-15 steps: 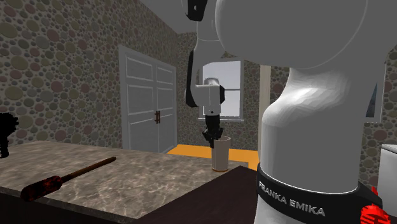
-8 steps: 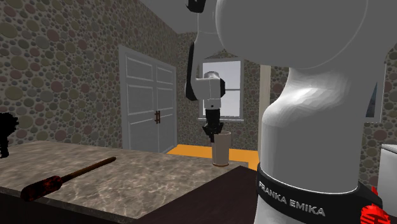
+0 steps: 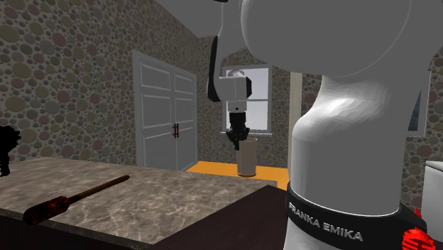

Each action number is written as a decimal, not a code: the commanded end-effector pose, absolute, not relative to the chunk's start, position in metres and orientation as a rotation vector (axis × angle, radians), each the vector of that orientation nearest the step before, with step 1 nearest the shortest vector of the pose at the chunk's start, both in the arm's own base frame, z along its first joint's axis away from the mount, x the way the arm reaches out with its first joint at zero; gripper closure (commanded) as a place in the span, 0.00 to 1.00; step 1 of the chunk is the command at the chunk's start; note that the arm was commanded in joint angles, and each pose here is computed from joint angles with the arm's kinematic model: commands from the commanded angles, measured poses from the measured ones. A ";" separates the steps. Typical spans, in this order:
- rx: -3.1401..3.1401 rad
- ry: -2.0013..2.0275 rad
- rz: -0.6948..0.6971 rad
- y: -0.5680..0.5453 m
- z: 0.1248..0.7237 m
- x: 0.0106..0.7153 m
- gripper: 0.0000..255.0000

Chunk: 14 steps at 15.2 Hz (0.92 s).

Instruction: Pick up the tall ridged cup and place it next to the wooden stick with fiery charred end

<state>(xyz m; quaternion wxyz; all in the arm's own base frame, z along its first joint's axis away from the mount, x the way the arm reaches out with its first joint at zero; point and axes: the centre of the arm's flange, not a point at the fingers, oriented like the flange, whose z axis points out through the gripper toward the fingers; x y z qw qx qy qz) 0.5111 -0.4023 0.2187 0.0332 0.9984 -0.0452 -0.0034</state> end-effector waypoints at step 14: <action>3.072 -0.139 -0.010 -0.401 0.298 0.511 1.00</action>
